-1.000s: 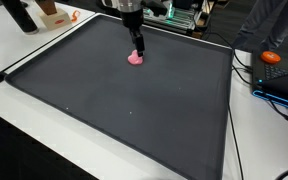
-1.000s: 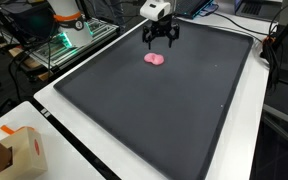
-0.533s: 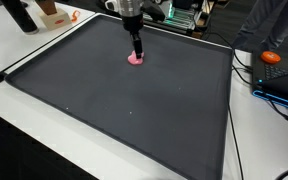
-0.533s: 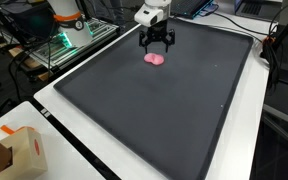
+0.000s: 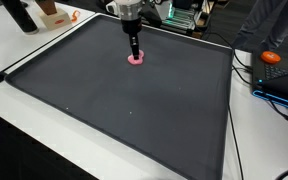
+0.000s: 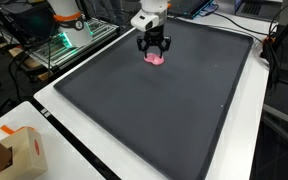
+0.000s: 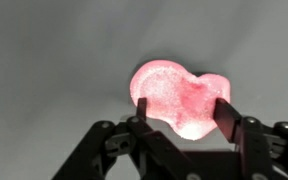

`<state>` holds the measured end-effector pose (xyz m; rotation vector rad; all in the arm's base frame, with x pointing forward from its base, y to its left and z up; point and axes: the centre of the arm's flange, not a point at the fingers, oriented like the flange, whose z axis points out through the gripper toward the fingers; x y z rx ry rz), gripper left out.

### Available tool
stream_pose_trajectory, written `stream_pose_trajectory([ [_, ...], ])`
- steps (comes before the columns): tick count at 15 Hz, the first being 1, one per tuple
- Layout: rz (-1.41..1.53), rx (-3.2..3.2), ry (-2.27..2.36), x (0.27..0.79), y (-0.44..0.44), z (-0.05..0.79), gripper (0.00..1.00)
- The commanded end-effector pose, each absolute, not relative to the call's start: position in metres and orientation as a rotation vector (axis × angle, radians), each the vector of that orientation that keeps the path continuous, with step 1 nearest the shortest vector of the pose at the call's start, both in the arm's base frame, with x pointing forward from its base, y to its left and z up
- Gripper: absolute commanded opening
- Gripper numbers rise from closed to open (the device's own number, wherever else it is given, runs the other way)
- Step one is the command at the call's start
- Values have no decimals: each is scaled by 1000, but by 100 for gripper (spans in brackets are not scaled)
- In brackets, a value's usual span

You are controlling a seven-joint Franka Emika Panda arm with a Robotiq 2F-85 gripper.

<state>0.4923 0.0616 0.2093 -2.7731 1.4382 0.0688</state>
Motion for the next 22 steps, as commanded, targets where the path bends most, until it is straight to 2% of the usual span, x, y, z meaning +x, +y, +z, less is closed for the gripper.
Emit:
stream_pose_trajectory([
  [1,42,-2771,1467,486,63,200,40],
  [5,42,-2768,1469,487,64,200,11],
  [7,40,-2766,1473,487,64,201,0],
  [10,41,-2765,1479,488,63,200,3],
  [14,49,-2767,1474,489,63,201,0],
  [15,58,-2765,1478,489,63,202,29],
  [16,55,-2771,1474,490,63,204,29],
  [17,57,-2769,1471,491,64,206,34],
  [22,52,-2779,1445,496,66,216,70],
])
